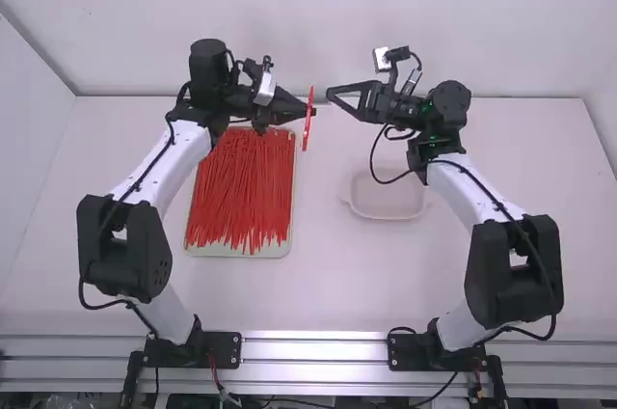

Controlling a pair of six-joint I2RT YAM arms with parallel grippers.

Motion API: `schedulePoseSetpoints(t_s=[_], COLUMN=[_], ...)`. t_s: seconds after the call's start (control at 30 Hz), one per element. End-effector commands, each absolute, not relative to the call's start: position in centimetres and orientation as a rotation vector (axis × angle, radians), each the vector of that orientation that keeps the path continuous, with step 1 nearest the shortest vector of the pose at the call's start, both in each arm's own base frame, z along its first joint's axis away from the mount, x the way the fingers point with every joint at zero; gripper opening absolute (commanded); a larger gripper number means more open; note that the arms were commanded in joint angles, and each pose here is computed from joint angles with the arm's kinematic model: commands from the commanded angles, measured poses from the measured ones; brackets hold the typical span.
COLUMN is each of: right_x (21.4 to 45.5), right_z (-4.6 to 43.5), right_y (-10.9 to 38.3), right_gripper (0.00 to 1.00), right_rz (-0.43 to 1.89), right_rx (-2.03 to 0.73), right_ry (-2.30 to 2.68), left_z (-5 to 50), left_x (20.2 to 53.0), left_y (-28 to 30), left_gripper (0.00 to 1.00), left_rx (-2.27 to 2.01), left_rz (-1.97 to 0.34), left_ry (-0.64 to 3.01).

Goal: Fasten the cable tie

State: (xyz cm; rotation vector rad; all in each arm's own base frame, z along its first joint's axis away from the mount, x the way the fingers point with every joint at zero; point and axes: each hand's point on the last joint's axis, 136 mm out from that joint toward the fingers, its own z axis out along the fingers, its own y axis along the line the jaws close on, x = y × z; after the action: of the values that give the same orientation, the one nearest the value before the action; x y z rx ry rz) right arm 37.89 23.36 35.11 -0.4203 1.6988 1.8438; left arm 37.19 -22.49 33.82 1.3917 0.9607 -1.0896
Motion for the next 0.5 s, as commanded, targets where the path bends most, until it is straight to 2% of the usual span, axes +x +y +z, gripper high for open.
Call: schedulePoseSetpoints(t_s=[0.0,0.23,0.3,0.37,0.4,0.47], right_x=[38.1,37.3,37.1,37.1,37.0,36.9], right_z=[36.3,36.3,36.2,36.2,36.2,36.2], right_y=[23.5,24.7,24.9,24.8,24.8,24.8], right_gripper=[0.44,0.42,0.34,0.31,0.24,0.18], right_rz=[1.837,1.86,1.864,1.868,1.872,1.873], right_rx=[-0.42,-0.452,-0.461,-0.458,-0.466,-0.471], right_ry=[1.667,1.672,1.673,1.678,1.679,1.679], left_z=[34.5,34.8,34.8,34.8,34.8,34.7], left_x=[35.8,34.9,35.0,35.0,35.0,35.0], left_y=[-23.7,-25.0,-25.2,-25.2,-25.2,-25.1], left_gripper=[0.02,0.02,0.02,0.02,0.02,0.02], left_rx=[1.431,1.467,1.465,1.465,1.464,1.463], left_rz=[-1.128,-1.12,-1.117,-1.118,-1.12,-1.122], left_ry=[0.902,0.837,0.843,0.844,0.846,0.85])
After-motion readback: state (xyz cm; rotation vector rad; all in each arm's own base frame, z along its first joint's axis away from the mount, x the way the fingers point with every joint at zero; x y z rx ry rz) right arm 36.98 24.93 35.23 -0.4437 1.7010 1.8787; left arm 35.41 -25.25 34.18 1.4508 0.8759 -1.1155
